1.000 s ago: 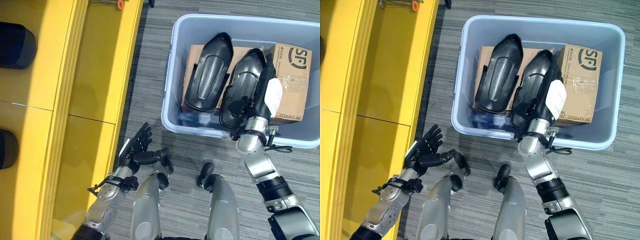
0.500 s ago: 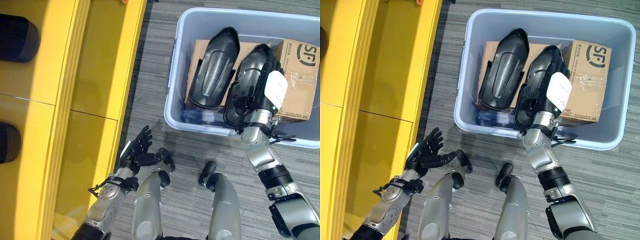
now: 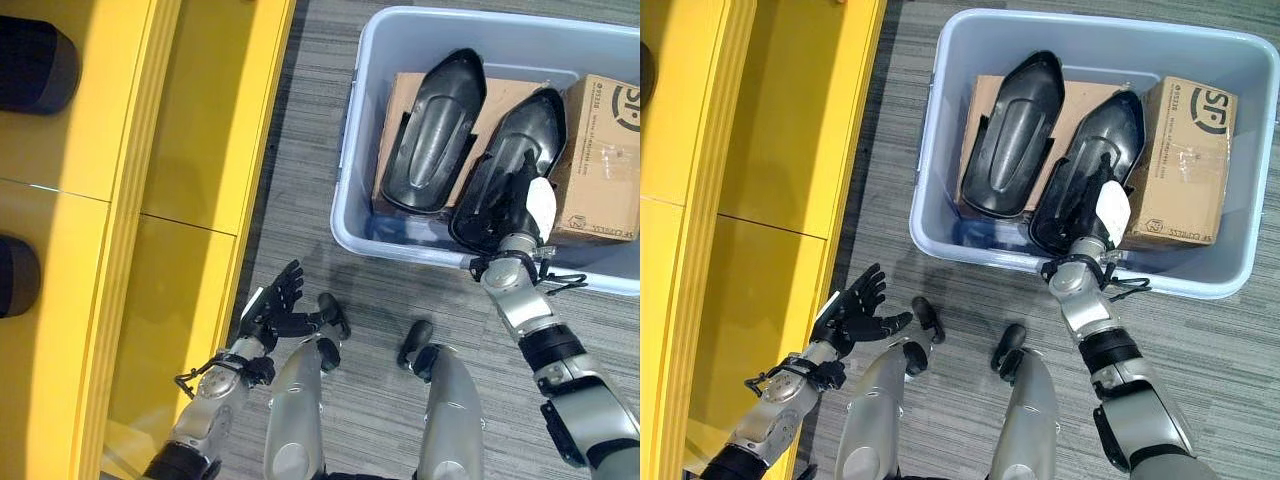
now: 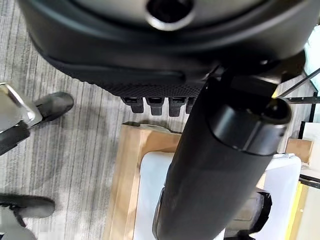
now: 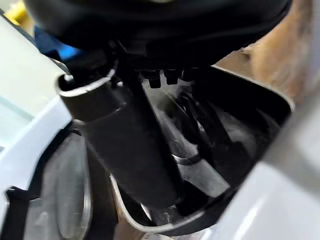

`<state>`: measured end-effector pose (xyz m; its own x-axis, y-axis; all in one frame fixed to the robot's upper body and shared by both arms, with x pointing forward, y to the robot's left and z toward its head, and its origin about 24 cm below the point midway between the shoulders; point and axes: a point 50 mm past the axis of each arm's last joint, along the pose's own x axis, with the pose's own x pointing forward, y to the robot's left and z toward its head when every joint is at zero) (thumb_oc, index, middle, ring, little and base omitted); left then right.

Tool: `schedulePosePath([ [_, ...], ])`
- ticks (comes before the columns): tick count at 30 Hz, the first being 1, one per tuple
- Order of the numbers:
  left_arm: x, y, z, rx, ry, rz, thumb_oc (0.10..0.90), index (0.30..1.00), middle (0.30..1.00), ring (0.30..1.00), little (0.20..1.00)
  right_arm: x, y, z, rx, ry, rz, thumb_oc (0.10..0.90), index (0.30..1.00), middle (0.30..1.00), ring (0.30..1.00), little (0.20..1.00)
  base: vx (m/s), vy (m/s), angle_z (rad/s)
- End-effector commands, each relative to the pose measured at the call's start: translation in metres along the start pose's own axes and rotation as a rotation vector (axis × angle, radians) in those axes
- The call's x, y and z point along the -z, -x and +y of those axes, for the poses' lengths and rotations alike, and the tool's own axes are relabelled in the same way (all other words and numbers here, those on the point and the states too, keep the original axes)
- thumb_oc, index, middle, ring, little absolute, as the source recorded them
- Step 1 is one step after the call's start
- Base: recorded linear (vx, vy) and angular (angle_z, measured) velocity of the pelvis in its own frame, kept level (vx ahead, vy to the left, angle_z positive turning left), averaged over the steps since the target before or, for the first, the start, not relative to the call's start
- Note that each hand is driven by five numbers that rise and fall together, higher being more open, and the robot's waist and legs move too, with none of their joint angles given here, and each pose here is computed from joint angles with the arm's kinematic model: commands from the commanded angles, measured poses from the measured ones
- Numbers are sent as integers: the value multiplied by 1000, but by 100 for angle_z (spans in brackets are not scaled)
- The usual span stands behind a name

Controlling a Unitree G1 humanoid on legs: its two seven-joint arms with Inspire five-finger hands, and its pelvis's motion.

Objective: Move parts from the plastic box to the shelf.

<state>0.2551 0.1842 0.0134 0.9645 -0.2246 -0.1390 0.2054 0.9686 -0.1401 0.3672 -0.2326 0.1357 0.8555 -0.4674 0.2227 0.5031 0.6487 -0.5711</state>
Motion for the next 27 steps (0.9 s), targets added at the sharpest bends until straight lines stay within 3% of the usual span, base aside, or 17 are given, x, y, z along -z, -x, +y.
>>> schedulePosePath([
  [1,-14,-2,-11,25,-115,-85,900,1000,1000,1000,1000,-36,-26,-32,91,-57,-103,900,1000,1000,1000,1000,0,0,0],
  [5,-13,-1,-5,12,-132,-91,900,1000,1000,1000,1000,-27,-29,-26,-7,-123,-4,900,1000,1000,1000,1000,0,0,0],
  [11,-17,1,-2,42,-133,-96,900,1000,1000,1000,1000,-17,-43,-45,43,-14,24,900,1000,1000,1000,1000,0,0,0],
  [20,-22,-1,-8,89,-130,-123,900,1000,1000,1000,1000,-42,-60,-68,114,-9,-24,900,1000,1000,1000,1000,0,-7,0],
  [27,-37,-1,-10,118,-141,-154,900,1000,1000,1000,1000,-59,-74,-104,236,95,-58,900,1000,1000,1000,1000,0,-10,0],
])
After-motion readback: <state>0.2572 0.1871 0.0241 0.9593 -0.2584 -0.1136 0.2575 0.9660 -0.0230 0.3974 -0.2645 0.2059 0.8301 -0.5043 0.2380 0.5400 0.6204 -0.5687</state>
